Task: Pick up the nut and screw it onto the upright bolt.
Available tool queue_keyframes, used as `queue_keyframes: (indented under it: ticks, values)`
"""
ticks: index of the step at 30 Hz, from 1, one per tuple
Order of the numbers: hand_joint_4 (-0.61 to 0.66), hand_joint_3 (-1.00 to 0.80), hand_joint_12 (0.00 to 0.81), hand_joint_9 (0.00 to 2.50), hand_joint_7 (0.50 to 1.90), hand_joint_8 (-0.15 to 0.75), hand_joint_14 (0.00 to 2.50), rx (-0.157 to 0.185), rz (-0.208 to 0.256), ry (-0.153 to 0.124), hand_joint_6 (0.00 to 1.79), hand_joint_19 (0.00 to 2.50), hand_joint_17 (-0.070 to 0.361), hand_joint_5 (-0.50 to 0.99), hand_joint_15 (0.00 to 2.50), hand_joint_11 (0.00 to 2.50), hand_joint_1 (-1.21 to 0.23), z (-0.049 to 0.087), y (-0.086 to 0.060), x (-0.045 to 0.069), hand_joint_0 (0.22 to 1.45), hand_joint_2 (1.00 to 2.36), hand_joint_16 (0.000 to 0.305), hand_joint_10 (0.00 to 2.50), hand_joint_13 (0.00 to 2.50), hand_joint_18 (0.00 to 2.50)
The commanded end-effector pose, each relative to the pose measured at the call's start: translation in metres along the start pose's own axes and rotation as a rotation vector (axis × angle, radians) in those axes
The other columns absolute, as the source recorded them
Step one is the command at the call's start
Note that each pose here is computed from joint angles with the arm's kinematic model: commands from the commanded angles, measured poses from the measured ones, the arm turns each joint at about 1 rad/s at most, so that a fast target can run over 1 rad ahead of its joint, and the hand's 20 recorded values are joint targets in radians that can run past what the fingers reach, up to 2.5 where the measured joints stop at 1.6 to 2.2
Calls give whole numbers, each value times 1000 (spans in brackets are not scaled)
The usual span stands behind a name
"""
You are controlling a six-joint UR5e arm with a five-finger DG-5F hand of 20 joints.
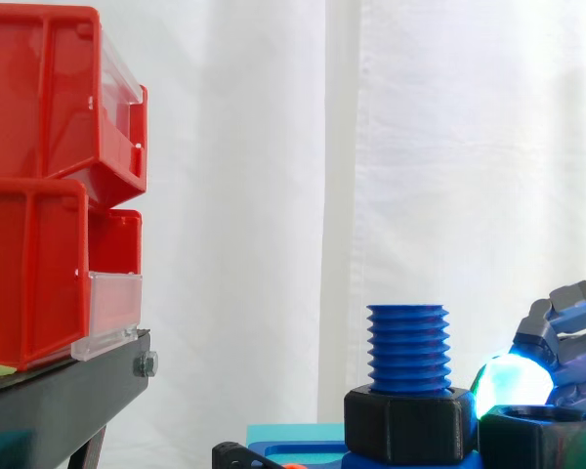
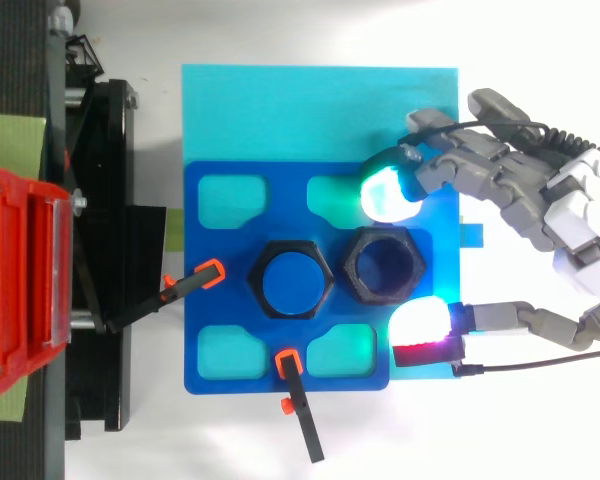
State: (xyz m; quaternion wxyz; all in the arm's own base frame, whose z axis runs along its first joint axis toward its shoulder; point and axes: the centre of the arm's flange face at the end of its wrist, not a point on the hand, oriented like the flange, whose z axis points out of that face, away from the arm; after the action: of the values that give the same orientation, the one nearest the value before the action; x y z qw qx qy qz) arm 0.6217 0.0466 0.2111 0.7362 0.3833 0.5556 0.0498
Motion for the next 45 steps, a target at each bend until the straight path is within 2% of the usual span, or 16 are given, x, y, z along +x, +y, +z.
queue_keyframes:
  ticks: [1, 6, 12, 21, 35, 41, 45]
  values:
    - [264, -500, 381, 279, 1016, 277, 0, 0, 0, 0, 503, 0, 107, -223, 0, 0, -880, 0, 0, 0, 548, 1000, 47, 0, 326, 207]
    - [265, -500, 381, 292, 1037, 279, 0, 0, 0, 0, 503, 0, 106, -221, 0, 0, -871, 0, 0, 0, 552, 1000, 47, 0, 331, 213]
    - [306, -500, 424, 302, 1008, 318, 0, 0, 0, 0, 503, 0, 125, -220, 0, 0, -790, 0, 0, 0, 427, 1000, 56, 0, 355, 254]
    - [319, -500, 448, 304, 974, 337, 0, -2, -1, -4, 503, 0, 137, -223, 0, 0, -767, 0, 1, 0, 377, 1000, 61, 0, 359, 265]
    - [312, -500, 447, 293, 960, 335, 0, -18, -19, -39, 503, 0, 139, -226, 0, 0, -777, 4, 7, -1, 373, 1000, 62, 0, 351, 264]
    - [315, -500, 447, 293, 959, 335, 0, -19, -22, -40, 503, 0, 139, -226, 0, 0, -783, 4, 7, -1, 374, 1000, 62, 0, 352, 266]
    - [312, -500, 447, 292, 958, 335, 0, -16, -30, -33, 503, 0, 139, -226, 0, 0, -781, 3, 4, 5, 374, 1000, 62, 0, 354, 267]
